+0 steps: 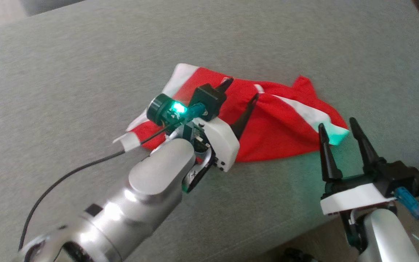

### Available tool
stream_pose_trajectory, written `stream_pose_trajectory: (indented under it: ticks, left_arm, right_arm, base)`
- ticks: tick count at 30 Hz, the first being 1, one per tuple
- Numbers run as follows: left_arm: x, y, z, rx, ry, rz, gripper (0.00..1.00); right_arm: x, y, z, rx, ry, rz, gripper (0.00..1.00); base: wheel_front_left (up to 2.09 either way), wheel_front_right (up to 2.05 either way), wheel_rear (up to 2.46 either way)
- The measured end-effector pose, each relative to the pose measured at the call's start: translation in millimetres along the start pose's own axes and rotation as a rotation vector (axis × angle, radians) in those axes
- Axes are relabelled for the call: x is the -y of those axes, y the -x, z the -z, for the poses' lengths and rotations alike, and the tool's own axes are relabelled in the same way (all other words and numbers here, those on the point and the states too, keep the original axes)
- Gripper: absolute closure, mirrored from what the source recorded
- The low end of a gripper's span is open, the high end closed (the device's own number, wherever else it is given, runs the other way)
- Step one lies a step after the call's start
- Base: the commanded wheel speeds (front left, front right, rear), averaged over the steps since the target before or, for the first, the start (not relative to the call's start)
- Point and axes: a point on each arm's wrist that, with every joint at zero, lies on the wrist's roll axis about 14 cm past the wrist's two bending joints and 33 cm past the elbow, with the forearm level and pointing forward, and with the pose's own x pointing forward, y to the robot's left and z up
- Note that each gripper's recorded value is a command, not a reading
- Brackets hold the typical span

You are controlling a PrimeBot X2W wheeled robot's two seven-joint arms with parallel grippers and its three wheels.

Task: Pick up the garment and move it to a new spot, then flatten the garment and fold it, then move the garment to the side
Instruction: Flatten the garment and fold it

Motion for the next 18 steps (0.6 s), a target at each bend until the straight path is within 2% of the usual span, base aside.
stream_pose_trajectory:
  ticks: [3,9,10,11,12,15,18]
  left_arm:
    - [0.2,-11.7,16.6,-0.069,-0.061,0.014,0.0]
    - [-0.1,-21.5,57.1,-0.19,-0.109,0.043,0.0]
    - [0.5,-21.3,61.9,-0.198,-0.119,0.051,0.48]
    - [1.3,-20.4,65.4,-0.207,-0.122,0.061,0.91]
    - [2.1,-19.5,66.1,-0.202,-0.127,0.069,1.0]
    - [5.0,-16.9,56.0,-0.117,-0.188,0.082,1.0]
    - [-2.4,-16.8,18.7,0.048,-0.313,0.031,1.0]
  right_arm:
    - [5.5,6.4,3.1,-0.013,-0.01,0.021,0.0]
    - [19.5,17.6,10.4,-0.043,-0.017,0.072,0.0]
    - [20.8,18.5,10.8,-0.044,-0.016,0.076,0.0]
    - [21.1,18.9,10.7,-0.044,-0.016,0.077,0.0]
    - [21.4,18.9,10.1,-0.042,-0.017,0.078,0.0]
    - [20.6,16.5,8.4,-0.035,-0.017,0.073,0.0]
    - [16.4,11.9,7.2,-0.028,-0.014,0.057,0.0]
  base:
    - [0.0,0.0,0.0]
    - [0.0,0.0,0.0]
    - [0.0,0.0,0.0]
    - [0.0,0.0,0.0]
    - [0.0,0.0,0.0]
    - [0.0,0.0,0.0]
    - [0.0,0.0,0.0]
